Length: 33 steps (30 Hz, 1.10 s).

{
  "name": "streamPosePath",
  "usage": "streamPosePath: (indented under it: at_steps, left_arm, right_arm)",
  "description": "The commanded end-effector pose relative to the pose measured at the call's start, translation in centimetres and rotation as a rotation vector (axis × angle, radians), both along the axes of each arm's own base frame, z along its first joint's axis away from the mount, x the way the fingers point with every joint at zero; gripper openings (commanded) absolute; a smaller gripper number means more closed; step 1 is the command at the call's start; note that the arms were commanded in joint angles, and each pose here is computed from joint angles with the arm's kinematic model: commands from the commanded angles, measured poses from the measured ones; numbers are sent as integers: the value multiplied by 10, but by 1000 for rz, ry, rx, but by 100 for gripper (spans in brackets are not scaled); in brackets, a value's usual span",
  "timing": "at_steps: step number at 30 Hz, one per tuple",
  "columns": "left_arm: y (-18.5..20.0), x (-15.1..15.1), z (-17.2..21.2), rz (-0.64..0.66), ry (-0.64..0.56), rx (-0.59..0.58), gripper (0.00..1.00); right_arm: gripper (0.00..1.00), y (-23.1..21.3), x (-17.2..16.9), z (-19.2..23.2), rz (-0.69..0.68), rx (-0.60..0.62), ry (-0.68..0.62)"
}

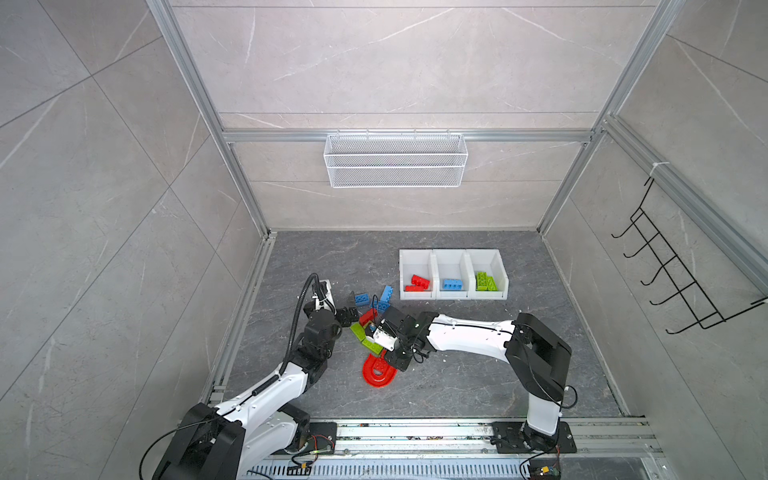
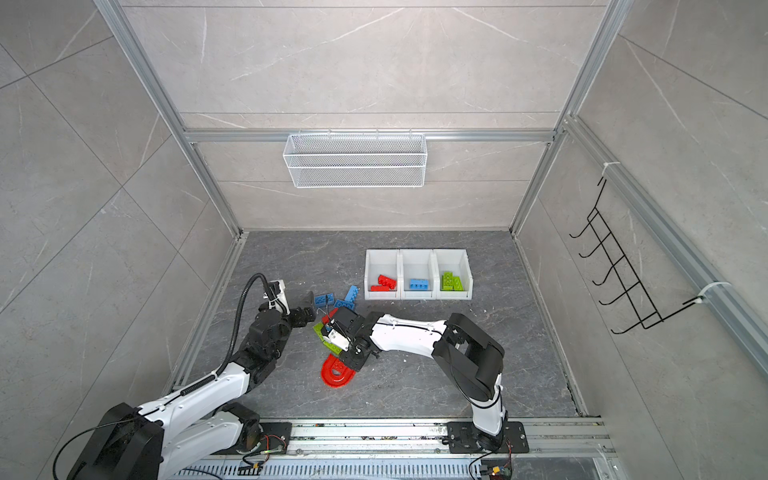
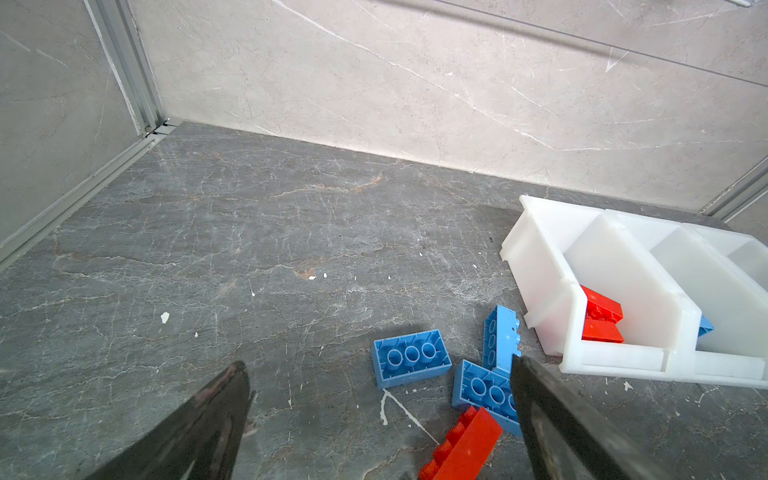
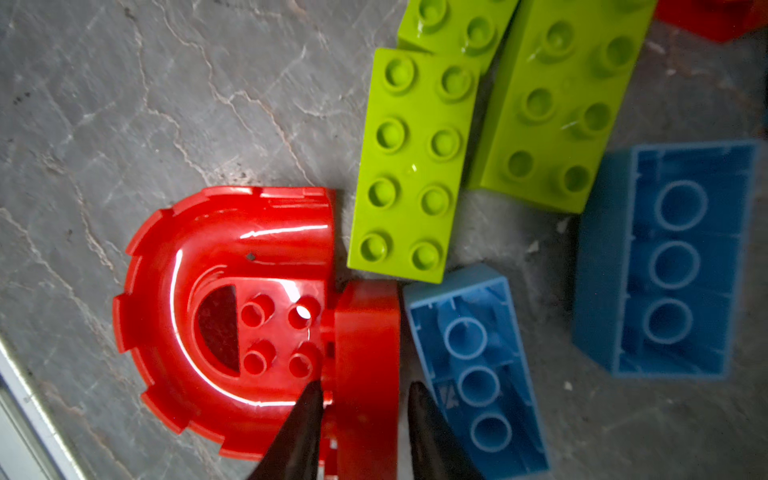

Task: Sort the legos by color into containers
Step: 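Close the right gripper on the red brick and lift it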

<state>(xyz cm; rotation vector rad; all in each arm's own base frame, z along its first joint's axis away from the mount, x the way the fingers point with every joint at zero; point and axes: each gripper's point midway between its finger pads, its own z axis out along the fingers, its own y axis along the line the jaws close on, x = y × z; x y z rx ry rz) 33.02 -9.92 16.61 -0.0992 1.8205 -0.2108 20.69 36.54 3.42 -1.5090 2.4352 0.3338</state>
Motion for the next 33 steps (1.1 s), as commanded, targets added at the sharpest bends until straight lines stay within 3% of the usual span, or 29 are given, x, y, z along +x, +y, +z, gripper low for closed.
streamPosePath:
  at_steps: [1,4,9,15,21,23,24,33]
  left_arm:
    - [6,3,6,33,-21,1,100]
    - [6,3,6,31,-19,2,100]
    - [7,2,8,32,-24,2,100]
    - [8,2,7,38,-23,4,100]
    - [7,2,8,35,-25,1,100]
    - [9,1,9,42,-30,5,100]
    - [10,1,10,44,-31,4,100]
    - [7,4,5,37,-18,8,100]
  right_arm:
    - [34,-5,7,-4,-22,-39,-30]
    - [32,-7,5,0,-19,-35,-27]
    - [45,-10,1,8,-8,-12,-15]
    - [39,-12,2,6,-14,-10,5]
    - [40,-14,1,14,-12,15,18]
    - [28,-16,3,17,-19,22,7]
    - [27,-17,4,17,-23,20,9]
    - [34,-12,0,0,-10,-3,69]
